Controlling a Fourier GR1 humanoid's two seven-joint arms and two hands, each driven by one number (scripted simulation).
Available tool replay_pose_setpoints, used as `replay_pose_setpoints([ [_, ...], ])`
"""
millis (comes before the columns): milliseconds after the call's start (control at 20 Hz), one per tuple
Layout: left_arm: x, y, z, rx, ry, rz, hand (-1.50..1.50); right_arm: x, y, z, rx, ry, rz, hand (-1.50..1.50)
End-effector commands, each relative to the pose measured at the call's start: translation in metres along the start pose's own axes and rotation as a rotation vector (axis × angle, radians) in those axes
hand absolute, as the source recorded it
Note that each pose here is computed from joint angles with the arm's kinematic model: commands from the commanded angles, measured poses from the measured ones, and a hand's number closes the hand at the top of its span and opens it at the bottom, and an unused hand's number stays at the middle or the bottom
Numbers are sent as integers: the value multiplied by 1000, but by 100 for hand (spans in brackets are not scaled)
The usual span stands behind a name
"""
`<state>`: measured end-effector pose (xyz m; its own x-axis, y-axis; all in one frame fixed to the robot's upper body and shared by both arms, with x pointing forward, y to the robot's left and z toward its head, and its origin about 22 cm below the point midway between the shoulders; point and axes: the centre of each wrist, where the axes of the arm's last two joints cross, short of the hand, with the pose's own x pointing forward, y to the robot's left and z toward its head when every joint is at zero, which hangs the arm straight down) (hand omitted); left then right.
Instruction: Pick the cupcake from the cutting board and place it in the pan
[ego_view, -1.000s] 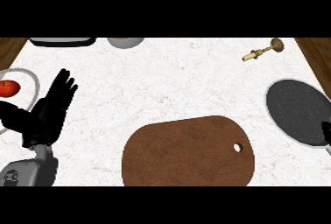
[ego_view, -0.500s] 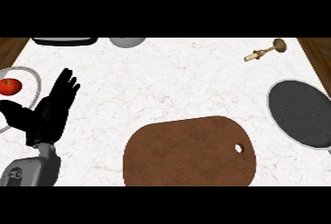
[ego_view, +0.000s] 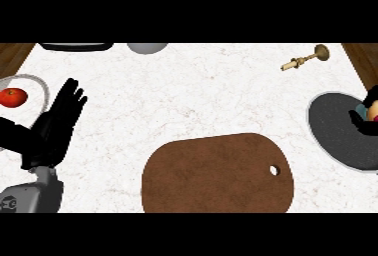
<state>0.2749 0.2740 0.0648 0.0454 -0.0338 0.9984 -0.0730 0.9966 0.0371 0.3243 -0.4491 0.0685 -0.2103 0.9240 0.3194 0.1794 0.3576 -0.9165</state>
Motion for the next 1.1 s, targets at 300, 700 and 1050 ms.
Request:
replay_pose_setpoints([
  [300, 1, -16, -3, -2, -17, -2, 0, -32, 20, 2, 156, 256, -119, -150],
  [700, 5, -19, -12, -17, -24, 6, 0, -45, 28, 22, 35, 169, -343, -150],
  [1050, 4, -9, -8, 4, -26, -2, 0, -82, -36, 58, -82, 224, -669, -150],
])
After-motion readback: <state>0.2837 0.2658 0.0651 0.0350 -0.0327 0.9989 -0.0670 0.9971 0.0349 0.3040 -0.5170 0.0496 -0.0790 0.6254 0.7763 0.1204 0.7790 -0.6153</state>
